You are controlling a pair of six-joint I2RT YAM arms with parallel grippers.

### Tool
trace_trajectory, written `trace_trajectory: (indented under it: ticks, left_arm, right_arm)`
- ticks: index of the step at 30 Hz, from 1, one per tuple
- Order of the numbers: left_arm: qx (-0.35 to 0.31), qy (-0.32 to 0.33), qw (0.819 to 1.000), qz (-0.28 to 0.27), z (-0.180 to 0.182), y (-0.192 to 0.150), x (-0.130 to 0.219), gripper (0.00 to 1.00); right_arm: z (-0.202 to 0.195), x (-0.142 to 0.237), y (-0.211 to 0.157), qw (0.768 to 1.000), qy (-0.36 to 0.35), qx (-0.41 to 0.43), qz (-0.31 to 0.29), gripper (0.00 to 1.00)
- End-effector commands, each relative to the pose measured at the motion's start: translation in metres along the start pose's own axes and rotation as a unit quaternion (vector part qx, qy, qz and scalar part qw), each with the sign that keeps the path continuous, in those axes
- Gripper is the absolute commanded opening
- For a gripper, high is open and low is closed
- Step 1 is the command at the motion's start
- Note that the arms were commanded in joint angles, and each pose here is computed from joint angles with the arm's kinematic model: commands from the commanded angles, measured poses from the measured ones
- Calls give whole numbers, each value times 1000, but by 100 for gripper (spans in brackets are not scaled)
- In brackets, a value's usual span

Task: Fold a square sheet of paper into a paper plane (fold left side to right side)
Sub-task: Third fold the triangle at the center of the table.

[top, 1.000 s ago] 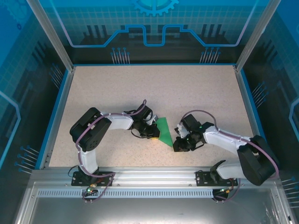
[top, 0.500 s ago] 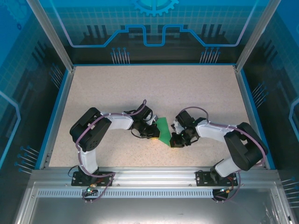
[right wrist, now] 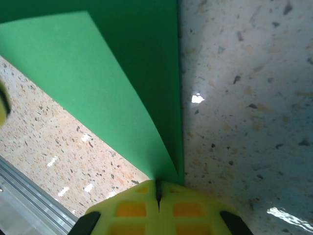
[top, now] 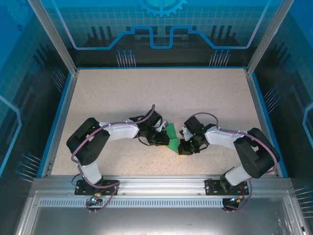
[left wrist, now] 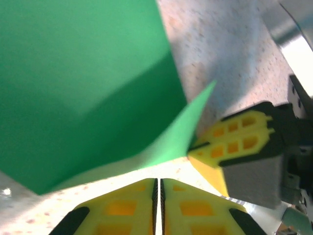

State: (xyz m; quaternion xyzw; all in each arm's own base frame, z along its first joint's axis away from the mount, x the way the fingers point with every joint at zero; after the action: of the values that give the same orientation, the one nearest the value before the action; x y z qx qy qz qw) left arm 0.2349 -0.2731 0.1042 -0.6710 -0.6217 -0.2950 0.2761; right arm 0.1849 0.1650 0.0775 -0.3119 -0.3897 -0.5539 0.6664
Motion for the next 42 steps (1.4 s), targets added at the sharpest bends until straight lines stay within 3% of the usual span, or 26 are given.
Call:
trace_trajectory:
  ticks: [1,11,24,42]
  left_arm:
    - [-7,1,1000,-1,-16,-7,5,12]
    - [-28,-9,999,18,-28,-11,-25,11]
    - [-50,25,998,6,-12,-6,-46,10]
    - [-55,155,986,-29,25,2,-28,9]
  right_arm:
    - [-24,-9,-12,998,-57,-29,18,0]
    - [-23,-9,-10,998,-50,-27,16,0]
    - [-23,-7,-11,998,-51,-23,17,0]
    - [-27,-4,-16,997,-73,-26,28,0]
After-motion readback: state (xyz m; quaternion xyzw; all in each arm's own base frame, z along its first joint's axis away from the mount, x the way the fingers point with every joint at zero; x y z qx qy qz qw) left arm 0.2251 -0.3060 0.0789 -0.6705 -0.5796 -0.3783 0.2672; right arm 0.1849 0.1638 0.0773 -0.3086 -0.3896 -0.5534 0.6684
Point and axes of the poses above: each hand's point on the last joint's axis, 136 mm out from that joint toward the fingers, its own x axis back along the fingers, its own z axis along the line the jaws close on, y = z × x, the point moved 8 cm from there along x, back along the fingers, and after that the axes turned 6 degrees about x, right-handed, at the moved point
